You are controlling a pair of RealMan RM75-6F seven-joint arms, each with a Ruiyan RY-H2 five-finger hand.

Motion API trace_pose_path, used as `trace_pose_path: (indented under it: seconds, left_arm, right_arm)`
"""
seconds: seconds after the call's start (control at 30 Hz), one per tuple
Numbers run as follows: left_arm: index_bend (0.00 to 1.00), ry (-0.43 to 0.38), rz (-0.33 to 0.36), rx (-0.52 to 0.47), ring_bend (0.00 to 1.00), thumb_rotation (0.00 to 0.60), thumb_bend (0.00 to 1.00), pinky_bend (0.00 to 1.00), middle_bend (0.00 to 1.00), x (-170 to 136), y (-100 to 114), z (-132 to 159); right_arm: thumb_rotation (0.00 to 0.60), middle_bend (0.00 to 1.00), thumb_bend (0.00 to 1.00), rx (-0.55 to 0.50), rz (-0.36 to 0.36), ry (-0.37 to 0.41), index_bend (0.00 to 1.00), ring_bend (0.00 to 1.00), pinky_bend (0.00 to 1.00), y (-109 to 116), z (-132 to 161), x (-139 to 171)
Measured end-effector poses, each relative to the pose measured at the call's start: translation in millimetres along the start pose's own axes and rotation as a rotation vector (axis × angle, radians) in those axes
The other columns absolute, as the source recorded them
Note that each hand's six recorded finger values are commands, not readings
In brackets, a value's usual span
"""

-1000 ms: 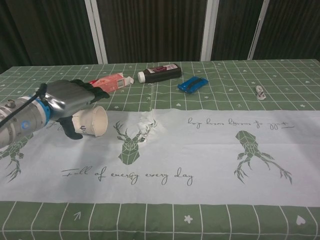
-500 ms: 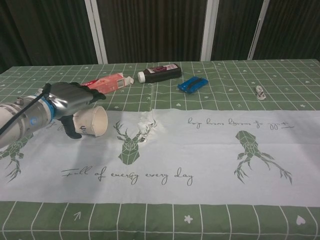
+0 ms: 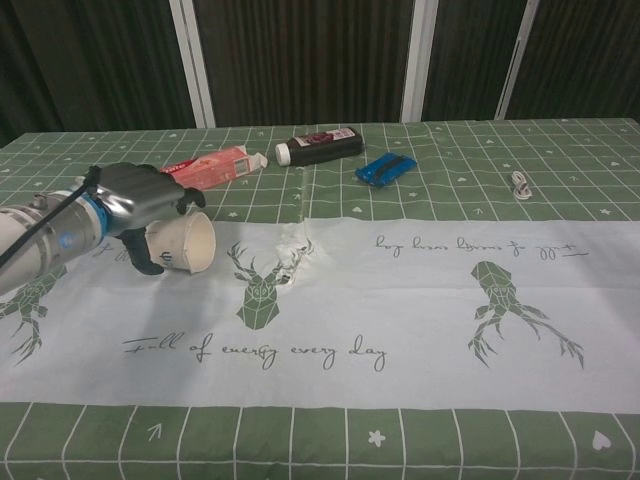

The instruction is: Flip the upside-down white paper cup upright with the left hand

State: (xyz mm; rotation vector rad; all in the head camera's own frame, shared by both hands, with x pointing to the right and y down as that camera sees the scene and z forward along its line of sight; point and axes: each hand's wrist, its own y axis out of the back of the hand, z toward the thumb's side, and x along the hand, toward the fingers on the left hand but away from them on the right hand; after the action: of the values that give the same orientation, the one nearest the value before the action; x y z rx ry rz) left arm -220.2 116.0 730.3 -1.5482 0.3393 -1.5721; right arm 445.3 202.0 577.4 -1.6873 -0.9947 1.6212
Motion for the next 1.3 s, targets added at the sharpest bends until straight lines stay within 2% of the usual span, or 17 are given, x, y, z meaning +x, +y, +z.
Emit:
trace_pose_path:
  seconds: [0.07, 0.1, 0.2, 0.47, 0.57, 0.67, 1.0, 1.2, 1.3]
  left_arm:
    - [0.31, 0.002, 0.009, 0.002, 0.17, 0.599, 0.19, 0.14, 0.34, 0, 1, 0]
    - [0.36, 0.003, 0.017, 0.004, 0.21, 0.599, 0.2, 0.15, 0.38, 0, 2, 0]
    - [0.4, 0.003, 0.044, 0.005, 0.24, 0.599, 0.22, 0.17, 0.43, 0, 4, 1]
    - [0.41, 0.001, 0.092, -0.025, 0.24, 0.599, 0.22, 0.18, 0.43, 0, 8, 0]
    - [0.41, -0.004, 0.105, -0.08, 0.24, 0.599, 0.22, 0.18, 0.43, -2, 12, 0]
    - [0.4, -0.017, 0.118, -0.199, 0.24, 0.599, 0.22, 0.18, 0.42, -5, 16, -2]
    - [0.39, -0.111, 0.167, -0.775, 0.21, 0.6, 0.21, 0.16, 0.4, -22, 23, -18]
    - [0.39, -0.139, 0.198, -1.004, 0.18, 0.6, 0.22, 0.16, 0.39, -30, 6, -35]
    - [0.39, -0.135, 0.217, -1.059, 0.17, 0.6, 0.22, 0.16, 0.39, -29, -10, -48]
  right_arm:
    - [0.6, 0.0, 0.0, 0.001, 0.004, 0.0, 0.0, 0.0, 0.0, -1, 0, 0]
    - [0.6, 0.0, 0.0, 0.0, 0.004, 0.0, 0.0, 0.0, 0.0, -1, 0, 0]
    - [0.6, 0.0, 0.0, 0.001, 0.007, 0.0, 0.0, 0.0, 0.0, -1, 0, 0]
    - [0.6, 0.0, 0.0, 0.0, 0.006, -0.001, 0.0, 0.0, 0.0, -1, 0, 1]
    - [0.6, 0.0, 0.0, 0.0, 0.006, -0.002, 0.0, 0.0, 0.0, -1, 0, 1]
    - [0.6, 0.0, 0.0, 0.0, 0.008, 0.001, 0.0, 0.0, 0.0, -1, 0, 2]
    - [0.6, 0.0, 0.0, -0.002, 0.015, 0.009, 0.0, 0.0, 0.0, -4, 2, 2]
    - [0.6, 0.0, 0.0, 0.005, 0.017, 0.015, 0.0, 0.0, 0.0, -6, 4, 3]
    - [0.6, 0.0, 0.0, 0.007, 0.019, 0.015, 0.0, 0.0, 0.0, -7, 4, 3]
